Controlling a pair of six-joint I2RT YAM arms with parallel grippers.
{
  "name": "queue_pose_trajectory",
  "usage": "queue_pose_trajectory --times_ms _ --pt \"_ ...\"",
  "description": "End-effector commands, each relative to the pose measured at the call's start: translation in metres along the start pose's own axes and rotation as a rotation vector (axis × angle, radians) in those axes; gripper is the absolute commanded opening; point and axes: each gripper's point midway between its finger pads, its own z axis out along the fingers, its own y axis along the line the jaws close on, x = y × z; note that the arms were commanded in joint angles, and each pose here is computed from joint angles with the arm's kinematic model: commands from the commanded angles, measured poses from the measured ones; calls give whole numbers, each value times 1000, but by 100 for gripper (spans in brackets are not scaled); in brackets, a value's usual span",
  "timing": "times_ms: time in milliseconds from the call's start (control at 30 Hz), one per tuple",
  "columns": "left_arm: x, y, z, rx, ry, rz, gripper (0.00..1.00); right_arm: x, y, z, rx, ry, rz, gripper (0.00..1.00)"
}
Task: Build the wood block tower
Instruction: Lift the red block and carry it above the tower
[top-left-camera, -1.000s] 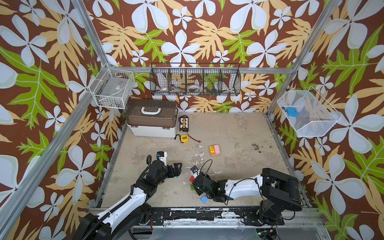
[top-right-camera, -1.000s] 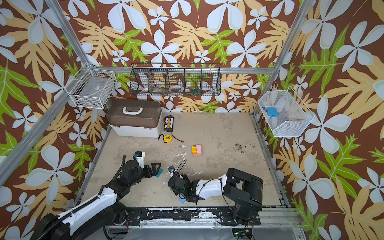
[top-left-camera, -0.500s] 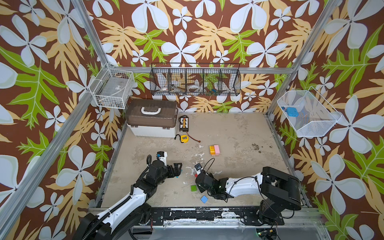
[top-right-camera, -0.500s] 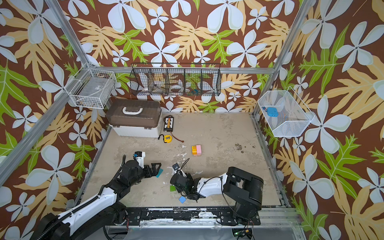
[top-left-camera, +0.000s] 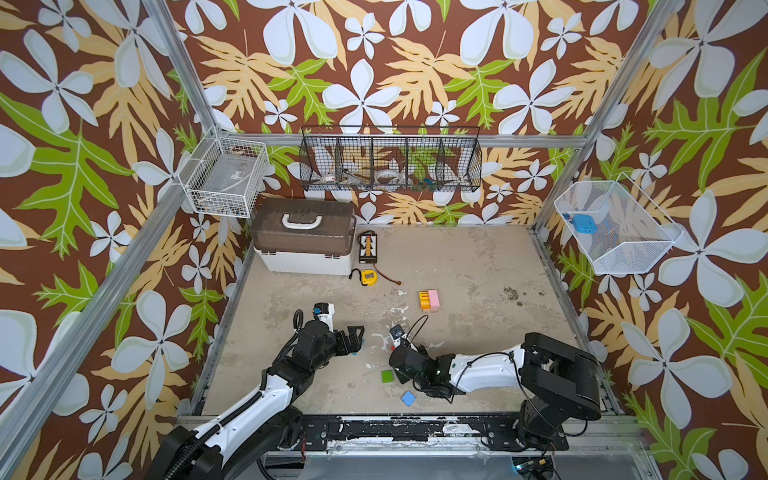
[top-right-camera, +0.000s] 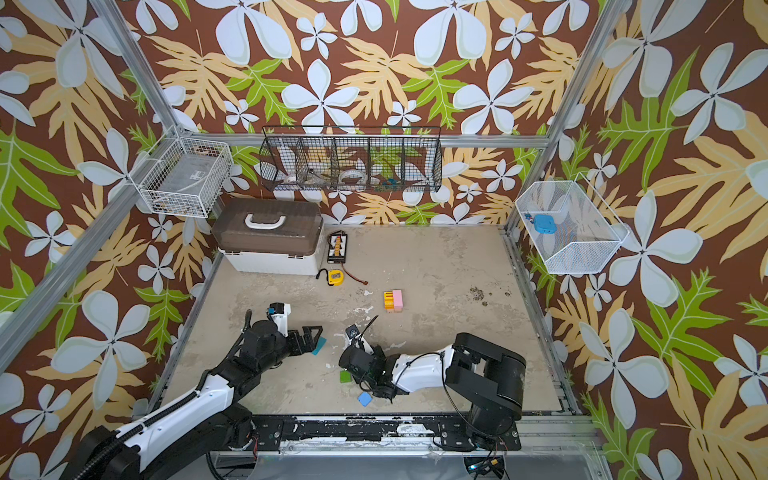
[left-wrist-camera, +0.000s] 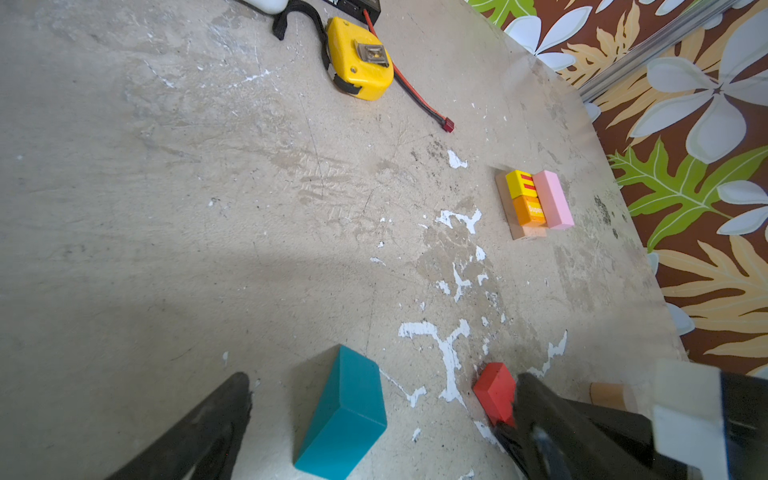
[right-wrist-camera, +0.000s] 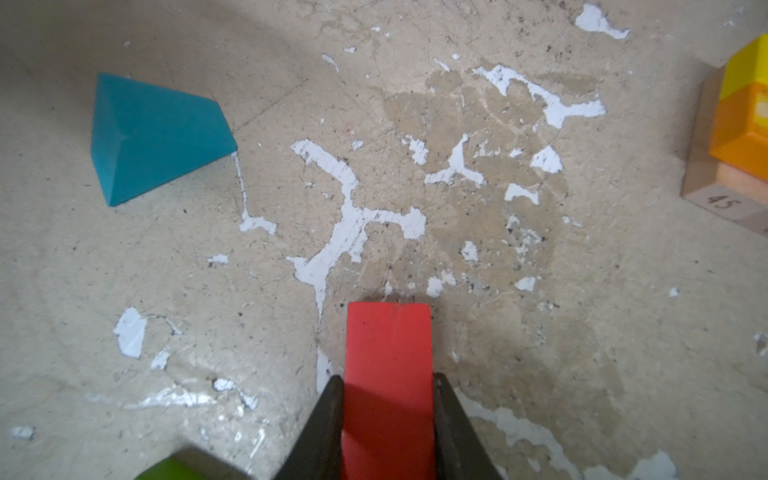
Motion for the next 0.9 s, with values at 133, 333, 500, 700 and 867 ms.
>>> queue_pose_trajectory --times_ms 133,333,500,700,867 --pt "-8 -6 0 16 -27 7 100 -12 -5 -9 22 -20 20 20" --pt "-8 -6 0 14 -27 7 100 -22 -10 -21 28 -50 38 19" --pt "-7 -6 0 17 -25 9 100 -100 -49 -91 152 -272 180 18" --pt "-6 -7 -2 27 -27 8 100 -119 -67 -98 161 -295 264 15" --pt "-7 -9 -4 39 -34 8 100 -114 -84 -83 138 -238 335 9"
